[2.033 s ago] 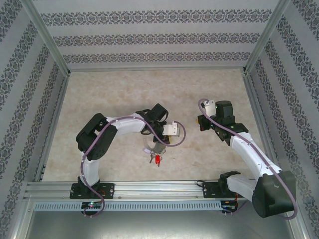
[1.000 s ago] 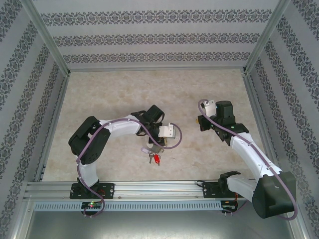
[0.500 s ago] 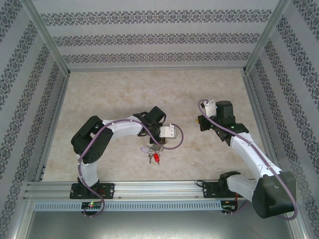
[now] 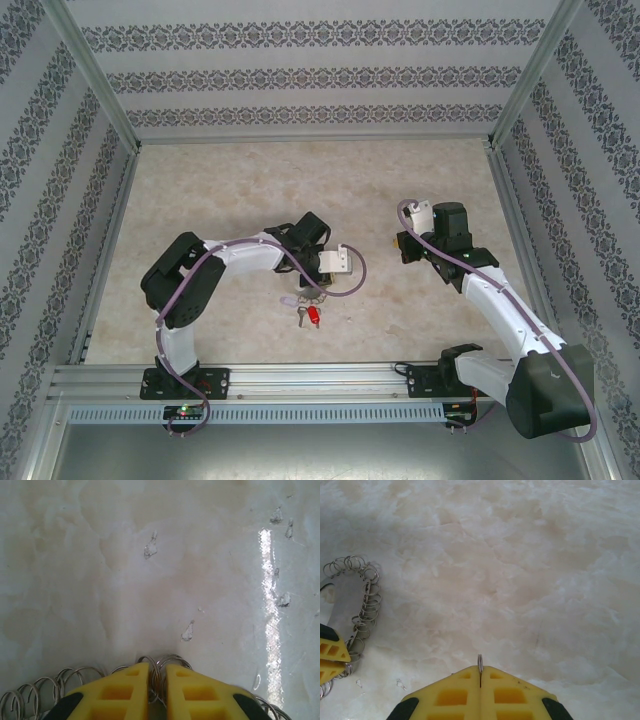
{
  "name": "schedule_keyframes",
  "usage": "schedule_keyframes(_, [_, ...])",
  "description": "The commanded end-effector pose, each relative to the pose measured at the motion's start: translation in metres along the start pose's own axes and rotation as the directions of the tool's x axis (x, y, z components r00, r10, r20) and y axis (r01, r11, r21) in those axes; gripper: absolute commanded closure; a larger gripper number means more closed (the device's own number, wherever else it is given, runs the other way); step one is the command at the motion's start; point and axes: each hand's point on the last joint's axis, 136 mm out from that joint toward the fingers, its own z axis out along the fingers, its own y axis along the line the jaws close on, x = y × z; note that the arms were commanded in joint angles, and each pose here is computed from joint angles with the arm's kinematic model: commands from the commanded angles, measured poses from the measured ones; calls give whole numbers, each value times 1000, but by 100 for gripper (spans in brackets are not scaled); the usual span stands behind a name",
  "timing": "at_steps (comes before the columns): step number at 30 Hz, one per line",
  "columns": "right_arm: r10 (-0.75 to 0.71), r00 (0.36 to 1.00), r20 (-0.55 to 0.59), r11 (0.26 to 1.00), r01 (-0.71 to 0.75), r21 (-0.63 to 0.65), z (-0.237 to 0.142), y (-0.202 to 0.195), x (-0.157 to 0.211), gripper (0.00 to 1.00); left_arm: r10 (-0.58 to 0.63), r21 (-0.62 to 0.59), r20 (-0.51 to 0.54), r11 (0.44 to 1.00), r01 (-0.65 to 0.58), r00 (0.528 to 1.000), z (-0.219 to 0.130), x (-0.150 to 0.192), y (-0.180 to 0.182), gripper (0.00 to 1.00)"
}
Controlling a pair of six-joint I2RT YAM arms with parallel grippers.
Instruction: Put the keys on the keyring
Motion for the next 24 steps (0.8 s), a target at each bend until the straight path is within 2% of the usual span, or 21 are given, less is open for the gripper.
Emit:
schedule_keyframes(1, [-24, 999, 22, 1000, 24, -6, -2, 3, -10, 100, -31, -3, 32, 1000, 31, 999, -10, -3, 3, 89])
schedule_keyframes(6, [-22, 1000, 18, 1000, 22, -15, -1, 4, -9, 100, -51, 3, 40, 999, 51, 998, -12, -2, 3, 100])
schedule_keyframes(12, [-35, 999, 8, 999, 35, -31, 1, 8, -7, 100, -77, -2, 84, 997, 77, 993, -24, -6, 5, 100])
schedule_keyframes(19, [-39, 999, 1, 998, 39, -54, 4, 13, -7, 100, -189, 5, 197, 982, 191, 962, -49, -5, 14, 100])
schedule_keyframes(24, [-43, 999, -6, 997, 43, -62, 6, 15, -6, 100, -193, 16, 215, 981, 194, 957, -49, -1, 10, 100])
